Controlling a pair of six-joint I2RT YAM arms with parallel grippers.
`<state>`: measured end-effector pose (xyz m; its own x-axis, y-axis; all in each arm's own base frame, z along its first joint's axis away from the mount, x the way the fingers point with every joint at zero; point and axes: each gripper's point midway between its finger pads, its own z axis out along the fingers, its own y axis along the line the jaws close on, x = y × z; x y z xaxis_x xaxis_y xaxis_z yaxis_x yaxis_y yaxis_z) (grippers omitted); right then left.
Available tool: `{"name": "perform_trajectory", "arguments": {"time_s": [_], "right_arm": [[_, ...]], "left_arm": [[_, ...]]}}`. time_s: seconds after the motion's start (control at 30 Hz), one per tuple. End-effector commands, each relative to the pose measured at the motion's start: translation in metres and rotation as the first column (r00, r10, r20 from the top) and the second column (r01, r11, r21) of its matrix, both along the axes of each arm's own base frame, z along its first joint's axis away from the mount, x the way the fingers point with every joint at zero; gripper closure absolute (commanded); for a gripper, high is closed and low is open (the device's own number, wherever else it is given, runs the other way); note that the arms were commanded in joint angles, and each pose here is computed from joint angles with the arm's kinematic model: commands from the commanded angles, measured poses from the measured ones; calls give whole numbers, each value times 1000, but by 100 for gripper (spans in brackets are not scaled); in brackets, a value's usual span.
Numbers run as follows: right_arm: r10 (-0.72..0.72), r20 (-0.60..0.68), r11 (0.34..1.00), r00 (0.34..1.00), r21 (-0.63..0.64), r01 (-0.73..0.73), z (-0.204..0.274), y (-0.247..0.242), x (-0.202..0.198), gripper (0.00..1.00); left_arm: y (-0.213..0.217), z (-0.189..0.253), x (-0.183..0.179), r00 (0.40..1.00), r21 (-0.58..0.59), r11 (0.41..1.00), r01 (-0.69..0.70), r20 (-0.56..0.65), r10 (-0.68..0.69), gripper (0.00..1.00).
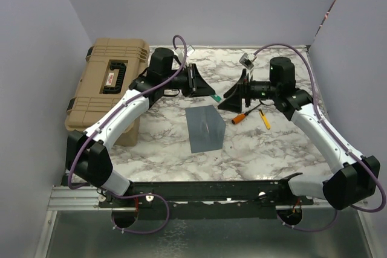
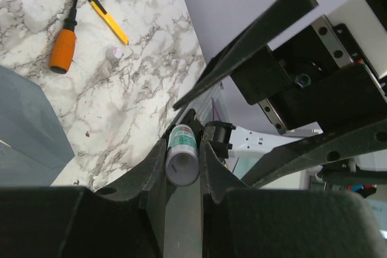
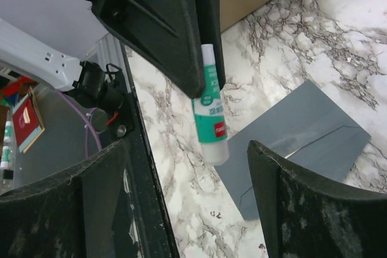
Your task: Place the letter into the envelope and seal it
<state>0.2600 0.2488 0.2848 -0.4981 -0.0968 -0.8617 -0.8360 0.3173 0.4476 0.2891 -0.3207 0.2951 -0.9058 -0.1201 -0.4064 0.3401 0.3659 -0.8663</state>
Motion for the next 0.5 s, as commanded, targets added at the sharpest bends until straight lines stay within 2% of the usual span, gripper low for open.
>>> {"name": "perform_trajectory", "arguments": {"time_s": [0.0,0.13,0.23,0.33,0.47], "right_arm": [[65,6,998,998,-15,-65,-6,8,-5,17],[96,7,995,995,-6,-96,-6,15,-7,26],[115,0,993,993,-7,-115,-7,20,-8,40],[126,-22,992,992,-11,-127,-11,24,-9,60],[101,-71,995,992,-9,-102,-13,25,-7,92]], "left_arm": [[-8,11,-17,993,-19,994,106,48,-105,100],[-10,7,-20,992,-15,993,116,41,-115,100],[-11,7,-21,992,-16,993,119,42,-119,100],[-11,11,-19,993,-19,994,110,44,-109,100],[-11,23,-13,996,-26,997,68,67,-66,98]]}}
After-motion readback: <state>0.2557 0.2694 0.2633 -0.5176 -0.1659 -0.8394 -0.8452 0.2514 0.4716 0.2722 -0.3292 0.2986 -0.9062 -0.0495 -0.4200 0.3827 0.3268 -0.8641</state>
